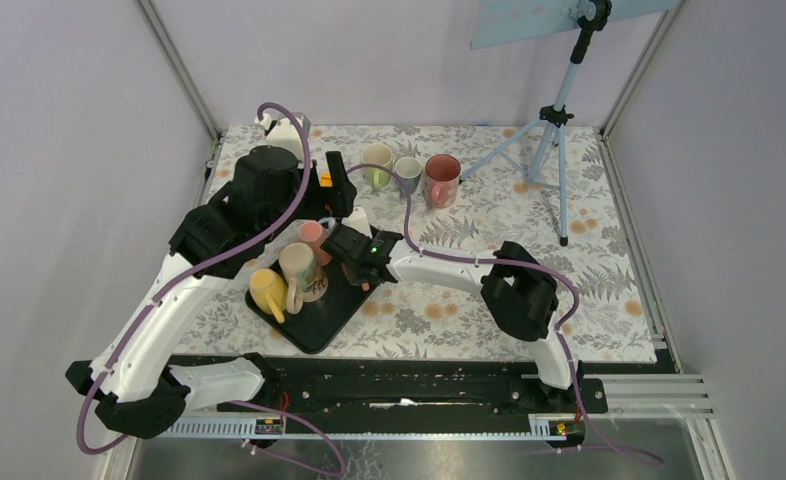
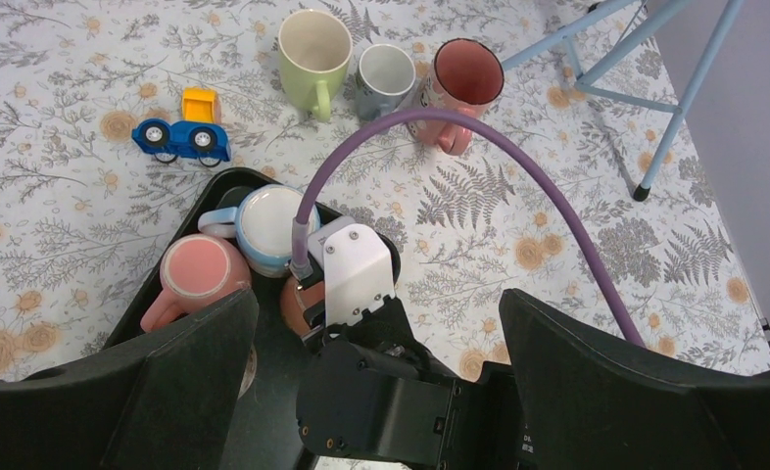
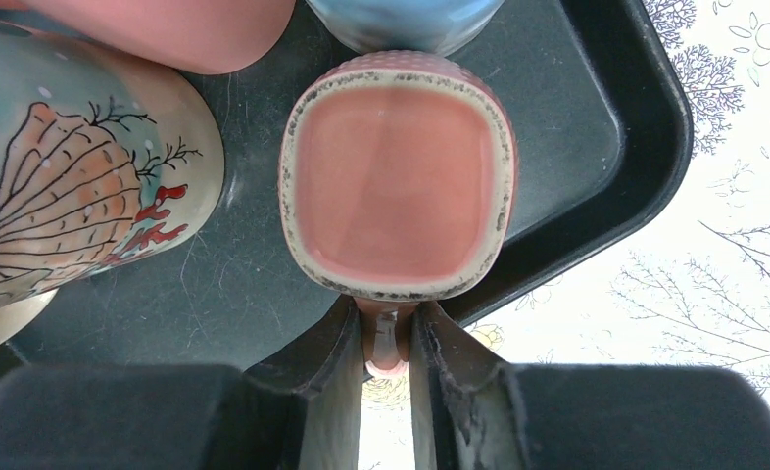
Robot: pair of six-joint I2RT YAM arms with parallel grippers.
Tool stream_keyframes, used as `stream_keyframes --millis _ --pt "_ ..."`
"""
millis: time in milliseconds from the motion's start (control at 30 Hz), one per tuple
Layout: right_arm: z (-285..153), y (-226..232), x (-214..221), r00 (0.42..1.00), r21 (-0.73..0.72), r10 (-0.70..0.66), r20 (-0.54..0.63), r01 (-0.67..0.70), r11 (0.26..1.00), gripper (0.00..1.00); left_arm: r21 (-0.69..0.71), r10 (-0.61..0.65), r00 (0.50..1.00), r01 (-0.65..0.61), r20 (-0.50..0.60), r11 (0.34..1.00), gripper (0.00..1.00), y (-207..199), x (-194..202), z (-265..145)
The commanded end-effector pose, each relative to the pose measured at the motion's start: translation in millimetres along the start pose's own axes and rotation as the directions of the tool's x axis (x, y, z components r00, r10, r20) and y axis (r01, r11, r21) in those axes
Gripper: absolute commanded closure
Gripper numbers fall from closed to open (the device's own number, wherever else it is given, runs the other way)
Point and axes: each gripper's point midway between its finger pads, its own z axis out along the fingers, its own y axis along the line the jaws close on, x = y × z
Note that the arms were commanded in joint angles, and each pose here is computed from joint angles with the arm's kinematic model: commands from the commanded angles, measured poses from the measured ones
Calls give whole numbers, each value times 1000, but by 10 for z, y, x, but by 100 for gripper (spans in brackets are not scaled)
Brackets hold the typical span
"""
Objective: Turn the mug right side up
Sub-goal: Turn over the cup on the tray.
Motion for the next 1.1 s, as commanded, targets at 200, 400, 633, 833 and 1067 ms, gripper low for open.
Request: stream_keyframes --millis 200,400,633,833,1067 --pt "-398 -13 -332 994 -29 43 100 -41 999 100 92 -67 997 64 33 994 1 -137 -35 -74" --pt "-644 -62 -441 986 -70 82 146 -73 995 100 129 -99 995 94 33 987 1 -190 -9 -97" --pt "-899 -165 -611 967 -142 155 203 -128 982 100 191 -166 984 151 63 970 1 -275 -121 -249" --pt "-1175 -333 -872 940 -192 215 263 -168 967 100 283 -204 977 177 69 943 1 -410 -135 -319" --pt "-1478 -627 -1205 898 -255 300 322 -223 941 100 357 -228 972 197 47 913 1 -543 -114 -285"
